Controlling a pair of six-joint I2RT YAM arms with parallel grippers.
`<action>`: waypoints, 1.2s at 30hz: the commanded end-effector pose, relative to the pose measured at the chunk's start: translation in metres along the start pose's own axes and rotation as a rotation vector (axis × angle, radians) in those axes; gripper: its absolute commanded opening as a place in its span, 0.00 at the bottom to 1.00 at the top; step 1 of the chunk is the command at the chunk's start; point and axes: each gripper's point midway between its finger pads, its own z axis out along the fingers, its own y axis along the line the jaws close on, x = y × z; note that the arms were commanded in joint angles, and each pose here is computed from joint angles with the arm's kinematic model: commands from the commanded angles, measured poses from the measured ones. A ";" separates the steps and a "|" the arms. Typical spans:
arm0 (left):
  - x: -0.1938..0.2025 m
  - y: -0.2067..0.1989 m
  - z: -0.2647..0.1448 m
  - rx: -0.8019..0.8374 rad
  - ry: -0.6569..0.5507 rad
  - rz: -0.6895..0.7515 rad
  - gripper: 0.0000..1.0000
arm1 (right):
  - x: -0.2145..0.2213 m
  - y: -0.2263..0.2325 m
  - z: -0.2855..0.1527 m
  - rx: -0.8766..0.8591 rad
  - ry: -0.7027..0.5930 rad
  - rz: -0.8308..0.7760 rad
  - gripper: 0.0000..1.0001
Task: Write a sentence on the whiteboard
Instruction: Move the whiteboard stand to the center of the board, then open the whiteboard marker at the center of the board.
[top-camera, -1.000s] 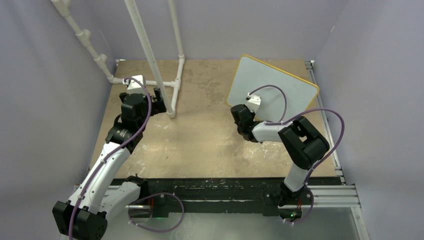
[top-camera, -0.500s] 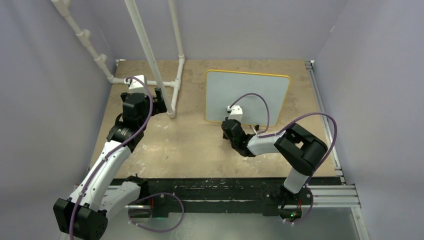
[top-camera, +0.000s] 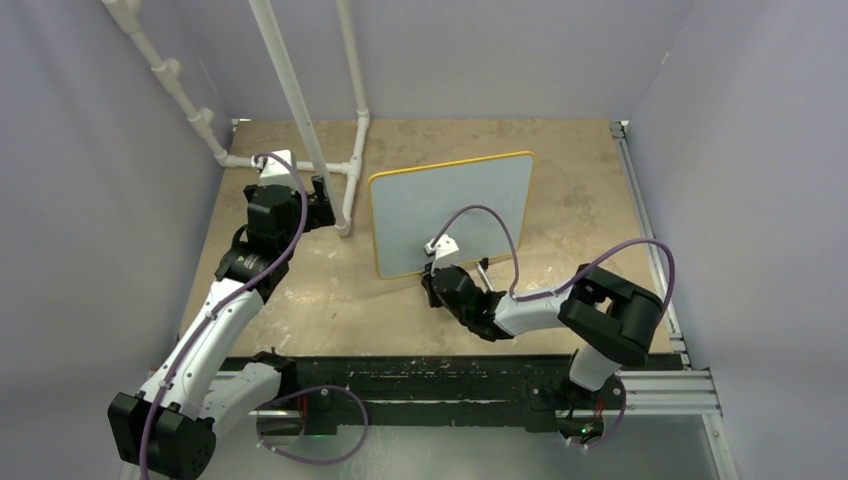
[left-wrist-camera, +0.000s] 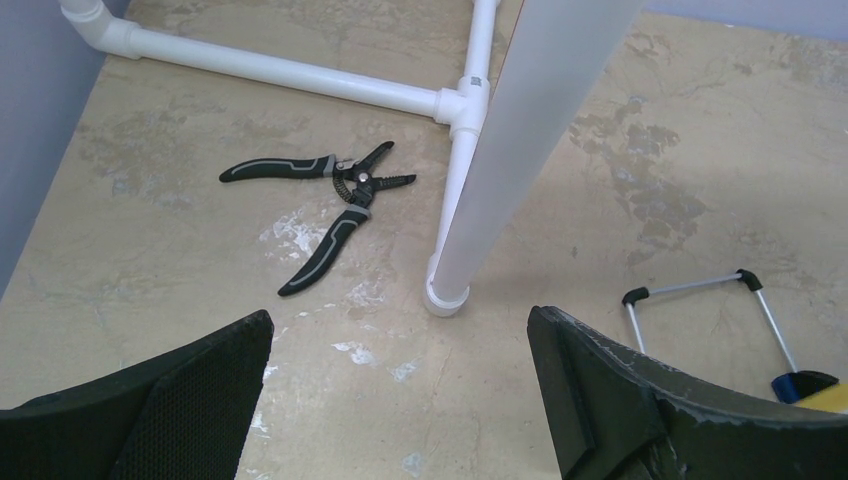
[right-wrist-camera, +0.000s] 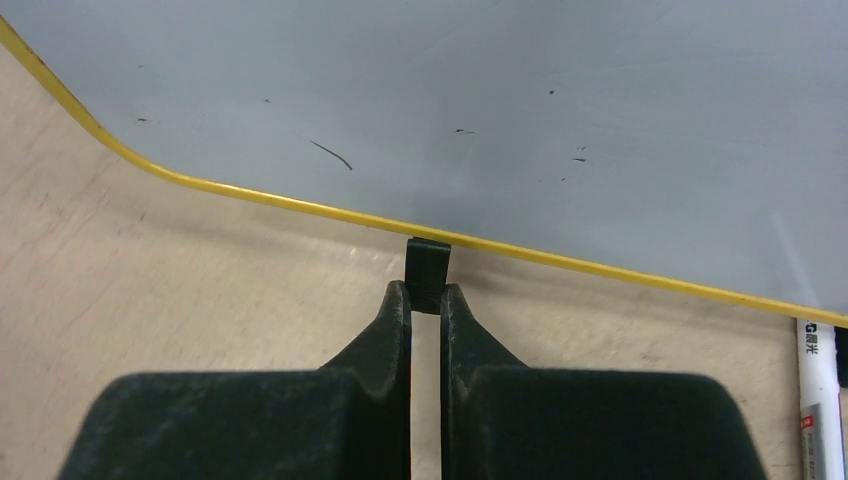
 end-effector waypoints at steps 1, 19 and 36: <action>-0.002 -0.002 0.002 0.014 -0.013 0.015 0.98 | -0.028 0.039 -0.010 -0.130 -0.104 -0.028 0.00; -0.020 0.018 -0.014 -0.077 -0.088 -0.019 0.98 | 0.002 0.075 -0.030 -0.224 -0.023 -0.115 0.09; -0.039 0.041 -0.033 -0.179 -0.188 -0.066 0.99 | -0.006 0.063 -0.083 -0.255 0.030 -0.010 0.68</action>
